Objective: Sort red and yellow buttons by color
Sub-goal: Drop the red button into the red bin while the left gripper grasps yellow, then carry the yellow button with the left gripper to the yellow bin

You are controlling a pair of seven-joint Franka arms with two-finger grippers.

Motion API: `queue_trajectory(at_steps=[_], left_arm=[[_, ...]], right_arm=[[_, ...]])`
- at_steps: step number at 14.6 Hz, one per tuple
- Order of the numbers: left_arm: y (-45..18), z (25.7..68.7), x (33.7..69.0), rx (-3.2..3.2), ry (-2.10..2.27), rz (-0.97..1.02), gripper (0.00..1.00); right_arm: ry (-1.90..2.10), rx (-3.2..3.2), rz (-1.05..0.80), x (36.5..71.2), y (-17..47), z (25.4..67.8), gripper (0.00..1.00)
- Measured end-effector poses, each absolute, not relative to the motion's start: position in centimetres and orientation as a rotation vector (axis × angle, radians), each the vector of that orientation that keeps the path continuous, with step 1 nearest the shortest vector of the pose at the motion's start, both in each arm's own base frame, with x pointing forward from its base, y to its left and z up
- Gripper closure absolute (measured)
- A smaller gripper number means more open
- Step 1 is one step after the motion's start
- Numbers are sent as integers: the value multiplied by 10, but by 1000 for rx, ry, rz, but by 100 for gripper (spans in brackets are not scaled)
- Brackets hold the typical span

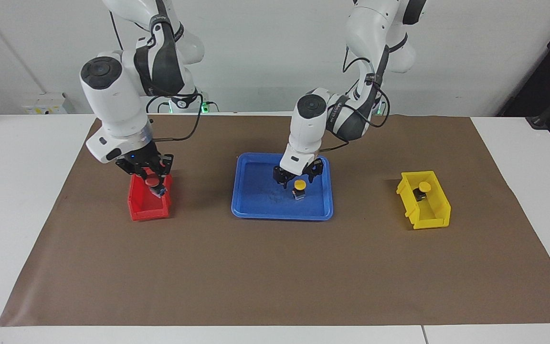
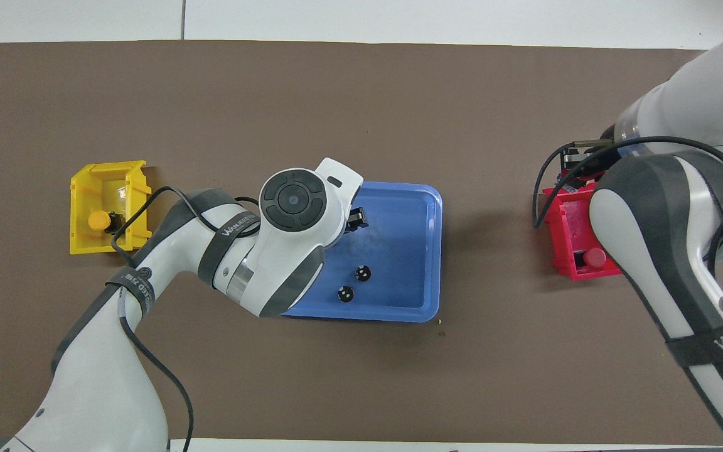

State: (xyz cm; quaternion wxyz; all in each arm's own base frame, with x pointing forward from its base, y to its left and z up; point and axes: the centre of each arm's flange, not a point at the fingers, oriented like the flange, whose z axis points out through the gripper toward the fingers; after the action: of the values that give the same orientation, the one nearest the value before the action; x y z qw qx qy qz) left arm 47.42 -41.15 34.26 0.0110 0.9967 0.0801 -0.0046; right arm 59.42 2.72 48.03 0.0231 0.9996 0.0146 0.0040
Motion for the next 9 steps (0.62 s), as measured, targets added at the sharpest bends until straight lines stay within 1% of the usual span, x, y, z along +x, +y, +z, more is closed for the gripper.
queue_trajectory(at_steps=[2,3,4,5,6,7,9], left_arm=[[-411,342,474,3105,313,-15,37],[-411,343,476,3102,330,-12,48],[-409,345,478,3098,342,-6,61],[-408,351,482,3094,354,1,66],[-405,363,489,3094,375,0,66],[-398,384,498,3098,402,-7,66],[-372,440,515,3101,454,-17,66]], right_arm=[[69,3097,50,586,16,457,59],[73,3104,58,579,14,443,59],[96,3111,53,571,12,432,59],[127,3116,38,563,8,424,59],[141,3120,27,556,0,419,59],[144,3120,20,551,-8,416,59],[141,3120,25,543,-16,412,59]])
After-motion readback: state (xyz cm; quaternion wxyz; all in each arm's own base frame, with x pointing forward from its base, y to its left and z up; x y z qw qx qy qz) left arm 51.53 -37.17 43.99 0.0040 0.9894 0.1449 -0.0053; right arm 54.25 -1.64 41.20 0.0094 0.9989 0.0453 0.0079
